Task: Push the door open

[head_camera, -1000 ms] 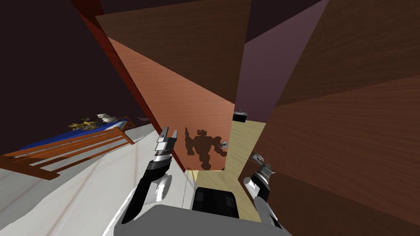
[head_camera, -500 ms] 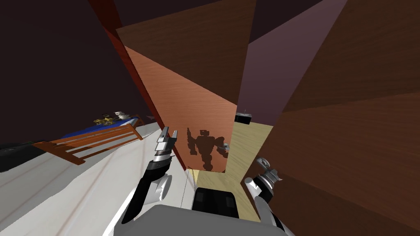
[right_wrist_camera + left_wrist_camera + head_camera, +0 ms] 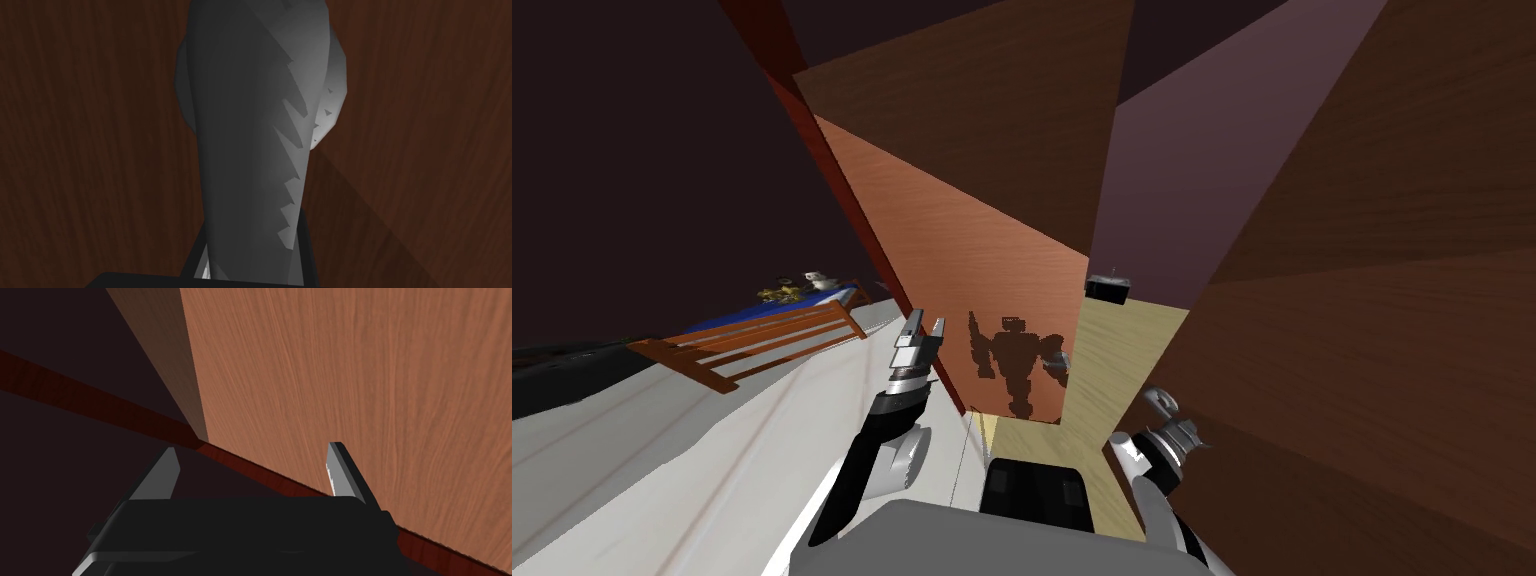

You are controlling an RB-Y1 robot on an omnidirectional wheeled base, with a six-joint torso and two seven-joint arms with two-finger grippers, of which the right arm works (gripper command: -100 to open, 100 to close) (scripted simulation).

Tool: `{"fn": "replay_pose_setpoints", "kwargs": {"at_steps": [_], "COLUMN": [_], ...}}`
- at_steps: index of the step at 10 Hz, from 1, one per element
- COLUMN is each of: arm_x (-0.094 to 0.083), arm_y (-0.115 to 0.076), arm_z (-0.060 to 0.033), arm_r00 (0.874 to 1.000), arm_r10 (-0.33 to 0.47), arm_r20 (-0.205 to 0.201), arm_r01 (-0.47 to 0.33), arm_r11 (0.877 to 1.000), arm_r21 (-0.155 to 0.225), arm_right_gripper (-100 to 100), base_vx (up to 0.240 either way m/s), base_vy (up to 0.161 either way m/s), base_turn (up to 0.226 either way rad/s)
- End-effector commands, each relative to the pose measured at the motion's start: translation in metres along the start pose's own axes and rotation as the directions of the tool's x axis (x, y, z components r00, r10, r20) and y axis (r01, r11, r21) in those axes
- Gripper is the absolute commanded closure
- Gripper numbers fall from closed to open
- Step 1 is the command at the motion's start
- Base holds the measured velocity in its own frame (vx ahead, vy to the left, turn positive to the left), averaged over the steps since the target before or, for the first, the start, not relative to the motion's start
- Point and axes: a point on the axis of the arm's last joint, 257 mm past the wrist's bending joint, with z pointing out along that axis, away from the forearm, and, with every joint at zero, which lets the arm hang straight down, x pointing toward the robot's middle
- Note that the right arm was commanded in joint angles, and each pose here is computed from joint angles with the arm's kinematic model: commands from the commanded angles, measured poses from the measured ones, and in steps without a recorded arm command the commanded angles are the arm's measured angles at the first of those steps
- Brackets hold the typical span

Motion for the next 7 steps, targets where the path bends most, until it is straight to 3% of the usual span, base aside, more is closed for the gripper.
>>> {"fn": "replay_pose_setpoints", "kwargs": {"at_steps": [1,2,3,4,5,7], "arm_x": [-0.009,-0.022,-0.022,-0.033,-0.037,-0.037], "arm_y": [0.006,0.0,0.0,-0.005,-0.007,-0.007], "arm_z": [0.0033,-0.0001,-0.0001,-0.0045,-0.0071,-0.0071], "arm_r00": [0.999,0.996,0.996,0.99,0.986,0.986], "arm_r10": [-0.001,-0.002,-0.002,-0.005,-0.006,-0.006], "arm_r20": [0.033,0.093,0.093,0.142,0.164,0.164], "arm_r01": [0.002,0.003,0.003,0.002,0.002,0.002], "arm_r11": [1.0,1.0,1.0,1.0,1.0,1.0], "arm_r21": [-0.021,-0.002,-0.002,0.018,0.027,0.027], "arm_right_gripper": [100,100,100,100,100,100], "base_vx": [0.031,0.066,0.044,0.037,0.076,0.034], "base_vy": [-0.063,-0.088,-0.078,-0.08,-0.106,-0.048], "base_turn": [0.064,0.162,0.119,0.163,0.147,0.018]}}
